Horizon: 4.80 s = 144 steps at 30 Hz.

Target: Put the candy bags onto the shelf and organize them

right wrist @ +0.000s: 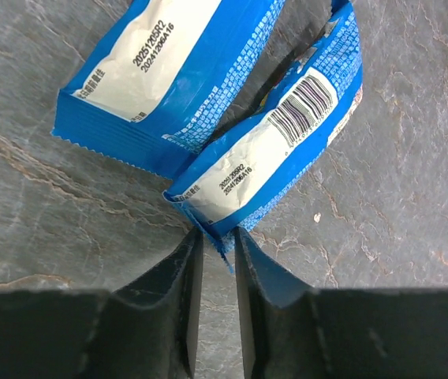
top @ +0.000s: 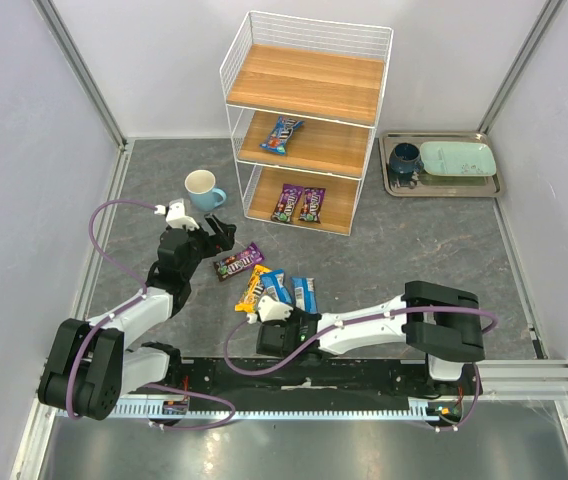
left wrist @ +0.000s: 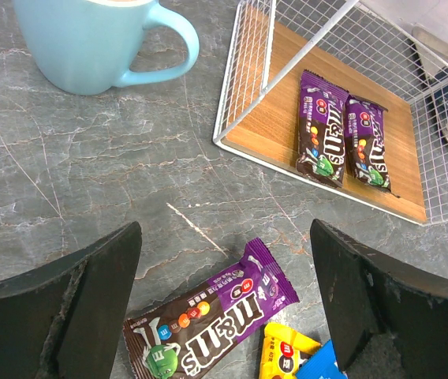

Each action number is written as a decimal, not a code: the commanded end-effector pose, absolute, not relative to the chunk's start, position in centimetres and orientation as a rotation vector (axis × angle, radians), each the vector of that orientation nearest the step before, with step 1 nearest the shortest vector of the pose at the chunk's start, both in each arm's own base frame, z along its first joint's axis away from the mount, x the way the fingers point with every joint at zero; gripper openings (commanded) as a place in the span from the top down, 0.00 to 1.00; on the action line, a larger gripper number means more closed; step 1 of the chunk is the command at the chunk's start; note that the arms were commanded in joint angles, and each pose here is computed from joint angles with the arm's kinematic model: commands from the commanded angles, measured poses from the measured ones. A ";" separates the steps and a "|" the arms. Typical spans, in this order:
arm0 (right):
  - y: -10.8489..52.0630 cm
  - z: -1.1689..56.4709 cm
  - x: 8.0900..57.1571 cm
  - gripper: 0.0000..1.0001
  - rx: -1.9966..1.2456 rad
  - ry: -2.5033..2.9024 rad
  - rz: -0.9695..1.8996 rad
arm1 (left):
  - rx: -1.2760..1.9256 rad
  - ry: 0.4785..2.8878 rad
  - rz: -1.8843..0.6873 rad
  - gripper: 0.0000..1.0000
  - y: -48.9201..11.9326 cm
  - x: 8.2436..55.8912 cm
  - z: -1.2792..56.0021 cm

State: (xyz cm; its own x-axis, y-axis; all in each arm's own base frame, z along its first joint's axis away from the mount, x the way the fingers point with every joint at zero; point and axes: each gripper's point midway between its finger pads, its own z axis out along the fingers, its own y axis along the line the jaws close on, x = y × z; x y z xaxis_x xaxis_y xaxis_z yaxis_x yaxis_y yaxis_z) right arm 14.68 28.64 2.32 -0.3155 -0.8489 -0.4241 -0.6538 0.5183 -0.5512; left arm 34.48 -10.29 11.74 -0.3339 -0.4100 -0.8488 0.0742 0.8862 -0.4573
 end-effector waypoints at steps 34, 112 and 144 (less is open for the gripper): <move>33.4 18.6 13.5 1.00 0.022 1.769 1.273 | -0.263 1.809 -0.541 0.06 -10.7 35.0 13.1; 22.6 14.4 14.6 0.30 0.184 2.042 0.422 | -0.267 1.818 -0.546 0.06 -10.8 35.1 12.8; 23.9 5.0 14.4 0.31 -0.183 2.318 0.539 | -0.253 1.826 -0.564 0.06 -11.2 35.1 12.6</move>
State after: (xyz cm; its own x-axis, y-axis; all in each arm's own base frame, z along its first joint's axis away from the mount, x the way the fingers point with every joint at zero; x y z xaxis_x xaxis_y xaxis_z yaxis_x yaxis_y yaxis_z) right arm 14.28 22.77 4.28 -0.7194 -0.0028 -0.6946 -0.2604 0.9281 0.2660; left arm 34.40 -10.70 10.89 -0.3637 -0.4048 -0.8390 0.0816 0.8833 -0.4616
